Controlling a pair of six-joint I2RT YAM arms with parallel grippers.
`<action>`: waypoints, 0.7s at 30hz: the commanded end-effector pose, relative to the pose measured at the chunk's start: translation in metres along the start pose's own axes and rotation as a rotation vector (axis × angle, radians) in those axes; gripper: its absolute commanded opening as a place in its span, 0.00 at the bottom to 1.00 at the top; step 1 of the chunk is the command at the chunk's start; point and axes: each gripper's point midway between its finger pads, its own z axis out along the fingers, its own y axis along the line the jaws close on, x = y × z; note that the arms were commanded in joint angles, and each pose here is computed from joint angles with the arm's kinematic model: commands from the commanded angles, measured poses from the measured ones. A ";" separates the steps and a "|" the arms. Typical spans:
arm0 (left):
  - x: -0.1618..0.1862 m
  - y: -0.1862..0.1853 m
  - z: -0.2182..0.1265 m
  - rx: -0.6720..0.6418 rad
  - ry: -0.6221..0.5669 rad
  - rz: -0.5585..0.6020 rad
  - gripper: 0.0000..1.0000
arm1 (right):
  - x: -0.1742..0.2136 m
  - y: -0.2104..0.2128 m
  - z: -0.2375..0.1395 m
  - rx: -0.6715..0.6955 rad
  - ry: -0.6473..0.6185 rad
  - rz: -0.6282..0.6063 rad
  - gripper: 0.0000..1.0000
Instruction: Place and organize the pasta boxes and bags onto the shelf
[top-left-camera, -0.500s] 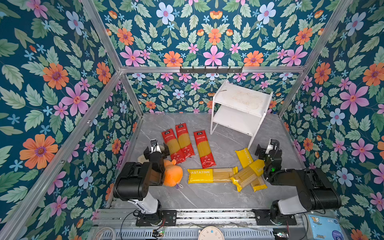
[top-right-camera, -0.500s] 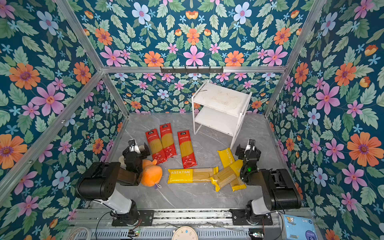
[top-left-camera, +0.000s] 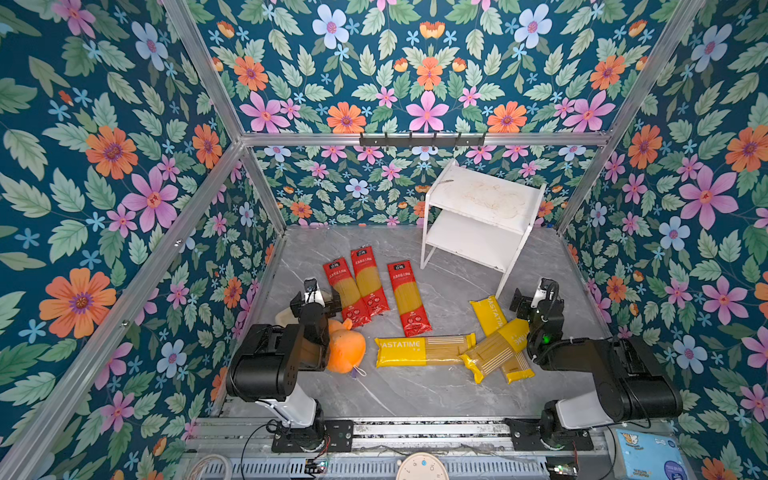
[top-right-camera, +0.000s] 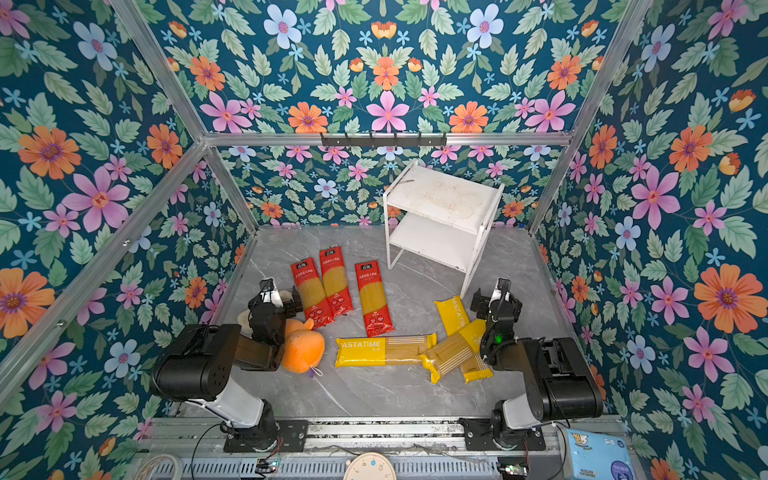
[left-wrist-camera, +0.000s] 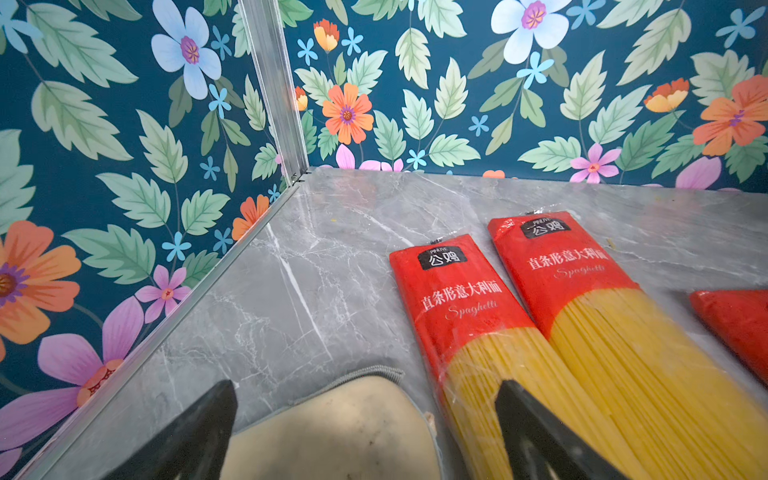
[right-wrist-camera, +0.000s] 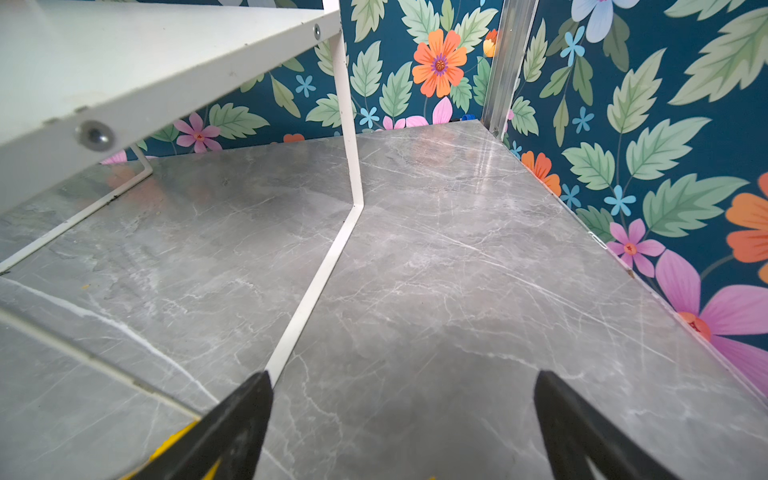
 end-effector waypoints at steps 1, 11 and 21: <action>-0.003 0.000 0.000 0.001 -0.011 -0.010 1.00 | -0.006 0.001 0.000 -0.004 -0.022 0.001 0.99; -0.003 0.000 0.000 0.000 -0.011 -0.009 1.00 | -0.006 0.001 0.000 -0.004 -0.023 0.001 0.99; -0.003 0.000 0.001 0.000 -0.007 -0.012 1.00 | -0.006 0.001 0.000 -0.003 -0.023 0.001 0.99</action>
